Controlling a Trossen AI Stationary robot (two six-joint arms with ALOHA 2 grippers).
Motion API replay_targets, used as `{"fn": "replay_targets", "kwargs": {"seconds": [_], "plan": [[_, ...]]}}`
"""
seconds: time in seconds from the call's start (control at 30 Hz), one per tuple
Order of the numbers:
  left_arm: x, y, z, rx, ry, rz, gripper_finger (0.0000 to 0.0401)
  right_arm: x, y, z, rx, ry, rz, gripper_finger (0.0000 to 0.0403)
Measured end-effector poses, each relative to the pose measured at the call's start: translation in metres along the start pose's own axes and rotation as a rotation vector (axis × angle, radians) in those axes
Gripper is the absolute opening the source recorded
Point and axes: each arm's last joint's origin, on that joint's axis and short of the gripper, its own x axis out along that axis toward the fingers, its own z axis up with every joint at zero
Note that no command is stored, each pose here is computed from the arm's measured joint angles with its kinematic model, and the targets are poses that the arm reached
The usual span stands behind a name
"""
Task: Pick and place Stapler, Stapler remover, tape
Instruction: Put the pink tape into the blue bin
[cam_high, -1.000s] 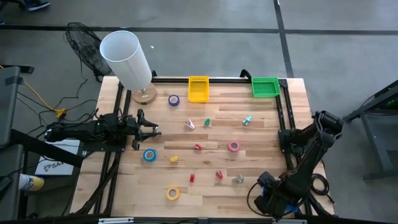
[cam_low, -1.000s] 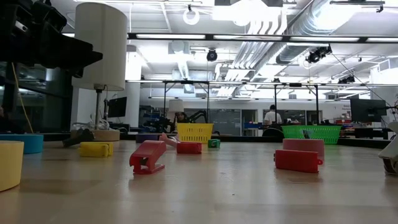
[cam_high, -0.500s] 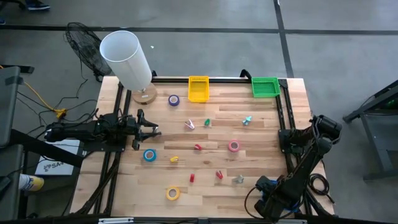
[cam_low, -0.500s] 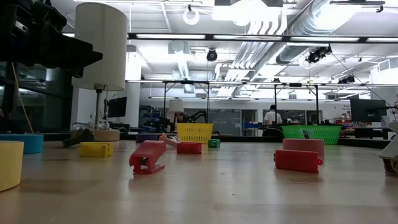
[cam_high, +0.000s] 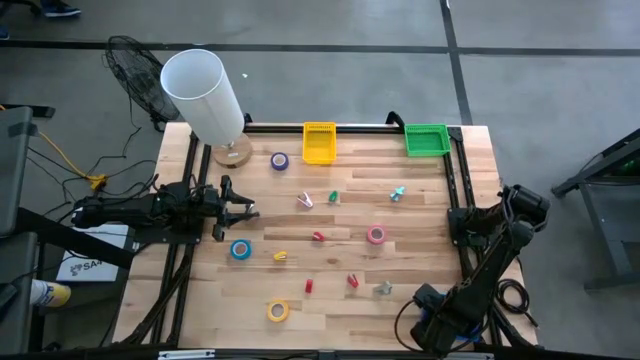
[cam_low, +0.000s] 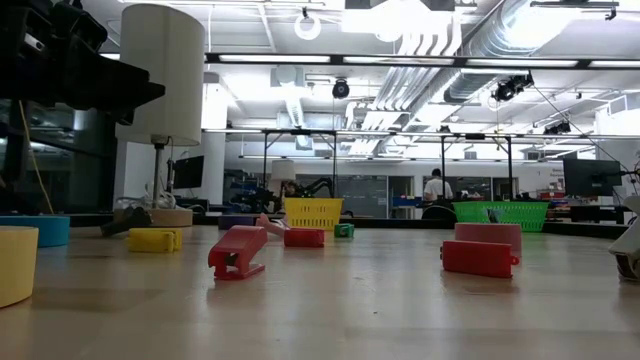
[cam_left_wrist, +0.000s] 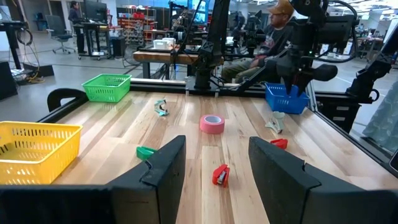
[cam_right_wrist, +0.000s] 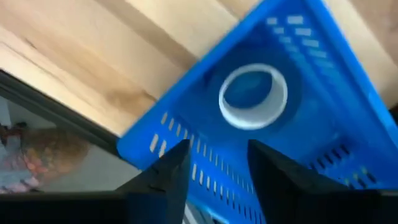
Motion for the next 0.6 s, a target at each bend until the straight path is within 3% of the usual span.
{"fn": "replay_targets", "kwargs": {"seconds": [0.33,0.6], "plan": [[0.0,0.0,0.0,0.0,0.0,0.0,0.0175,-0.027,0.0,-0.002,0.079,0.045,0.065,0.018],[0.0,0.0,0.0,0.0,0.0,0.0,0.0175,-0.058,-0.019,0.014,0.278,-0.198,0.156,0.0181]]}}
